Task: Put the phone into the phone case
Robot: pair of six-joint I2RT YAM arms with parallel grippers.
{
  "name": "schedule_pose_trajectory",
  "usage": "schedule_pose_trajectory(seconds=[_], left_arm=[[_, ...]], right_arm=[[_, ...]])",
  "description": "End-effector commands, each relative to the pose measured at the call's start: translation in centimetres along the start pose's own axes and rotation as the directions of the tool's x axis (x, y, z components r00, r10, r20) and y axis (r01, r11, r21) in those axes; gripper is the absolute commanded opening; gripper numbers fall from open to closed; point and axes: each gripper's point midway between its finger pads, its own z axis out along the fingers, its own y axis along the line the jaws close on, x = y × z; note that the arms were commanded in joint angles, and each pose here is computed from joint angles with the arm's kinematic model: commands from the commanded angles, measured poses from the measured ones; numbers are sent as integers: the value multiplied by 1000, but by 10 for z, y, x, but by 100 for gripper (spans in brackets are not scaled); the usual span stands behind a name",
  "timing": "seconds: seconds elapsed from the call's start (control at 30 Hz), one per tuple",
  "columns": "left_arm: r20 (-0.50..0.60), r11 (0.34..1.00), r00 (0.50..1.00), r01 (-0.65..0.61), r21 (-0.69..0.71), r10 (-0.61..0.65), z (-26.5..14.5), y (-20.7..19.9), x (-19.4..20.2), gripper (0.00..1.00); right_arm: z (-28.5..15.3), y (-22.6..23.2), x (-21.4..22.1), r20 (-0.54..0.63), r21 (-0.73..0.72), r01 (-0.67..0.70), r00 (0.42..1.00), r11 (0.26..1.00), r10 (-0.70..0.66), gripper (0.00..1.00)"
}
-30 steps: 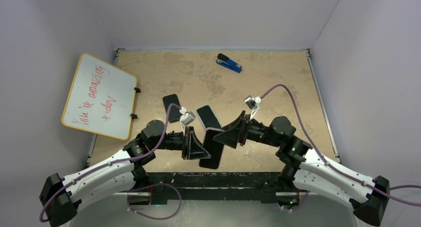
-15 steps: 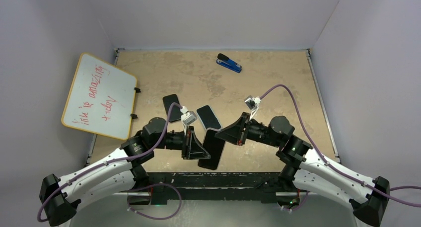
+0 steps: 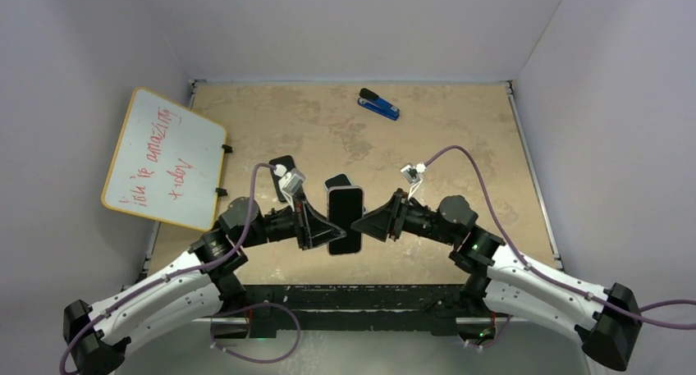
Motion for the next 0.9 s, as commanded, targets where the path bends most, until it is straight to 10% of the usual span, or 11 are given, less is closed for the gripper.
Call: schedule_pose_trajectory(seconds=[0.0,0.27,0.6,0.87], left_arm=[[90,996,996,1,93,-9,3,-20,-20,0],[77,998,997,19,68,-24,6,-8,-12,0],[-31,961,996,-92,-261,87,-6,46,-5,77],[-158,853,967,-251,-457,200,-27,75,-14,88]], right_arm=[[8,15,-8,34,-84,-17,999,996,20,45],[16,12,-3,26,-116,-40,999,992,43,0],[12,-12,-13,58,57,10,998,998,-14,0],[-14,-84,-33,16,466,97,993,879,-118,0]])
